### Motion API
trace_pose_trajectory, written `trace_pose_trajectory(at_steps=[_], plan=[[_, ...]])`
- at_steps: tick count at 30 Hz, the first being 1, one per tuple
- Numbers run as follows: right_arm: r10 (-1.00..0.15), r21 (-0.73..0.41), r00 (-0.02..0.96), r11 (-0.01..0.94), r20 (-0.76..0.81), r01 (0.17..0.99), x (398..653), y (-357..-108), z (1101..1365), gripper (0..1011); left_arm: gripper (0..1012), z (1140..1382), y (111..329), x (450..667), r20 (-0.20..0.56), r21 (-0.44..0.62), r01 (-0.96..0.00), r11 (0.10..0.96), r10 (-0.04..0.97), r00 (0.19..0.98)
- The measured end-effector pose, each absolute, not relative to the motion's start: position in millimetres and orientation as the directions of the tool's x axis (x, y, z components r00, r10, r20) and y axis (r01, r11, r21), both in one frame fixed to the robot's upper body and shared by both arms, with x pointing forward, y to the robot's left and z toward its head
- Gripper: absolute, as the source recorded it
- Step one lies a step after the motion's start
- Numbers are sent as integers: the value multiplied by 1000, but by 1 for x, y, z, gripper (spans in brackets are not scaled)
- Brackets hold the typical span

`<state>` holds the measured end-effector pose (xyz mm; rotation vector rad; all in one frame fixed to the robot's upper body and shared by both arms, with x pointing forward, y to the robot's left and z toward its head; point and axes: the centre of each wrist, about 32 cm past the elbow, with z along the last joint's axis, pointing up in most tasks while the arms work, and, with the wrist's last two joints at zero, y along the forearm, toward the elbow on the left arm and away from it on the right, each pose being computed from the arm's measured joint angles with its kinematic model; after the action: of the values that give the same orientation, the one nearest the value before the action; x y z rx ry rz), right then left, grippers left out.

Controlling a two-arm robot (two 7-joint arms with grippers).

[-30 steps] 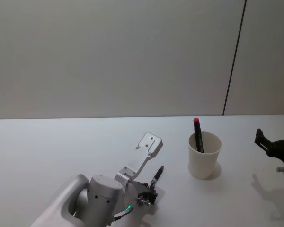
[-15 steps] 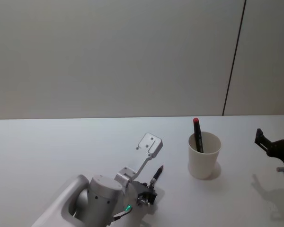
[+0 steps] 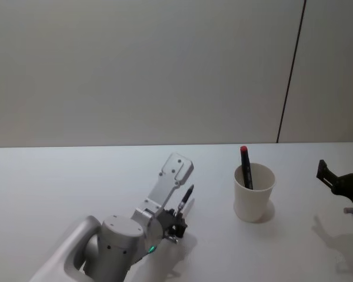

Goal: Place the pen into the pen holder.

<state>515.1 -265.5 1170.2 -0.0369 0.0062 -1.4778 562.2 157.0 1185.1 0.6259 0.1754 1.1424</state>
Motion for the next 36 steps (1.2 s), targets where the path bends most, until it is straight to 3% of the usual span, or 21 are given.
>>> trace_pose_trajectory(at_steps=[17, 36], plan=[[-995, -29, 93, 92, 18, 995, 515, -265, 1170, 1001, 161, 1203, 171, 551, 242, 324, -898, 298, 892, 383], [-996, -29, 93, 92, 18, 995, 515, -265, 1170, 1002, 161, 1206, 188, 546, 288, 16, -884, 467, 844, 452]])
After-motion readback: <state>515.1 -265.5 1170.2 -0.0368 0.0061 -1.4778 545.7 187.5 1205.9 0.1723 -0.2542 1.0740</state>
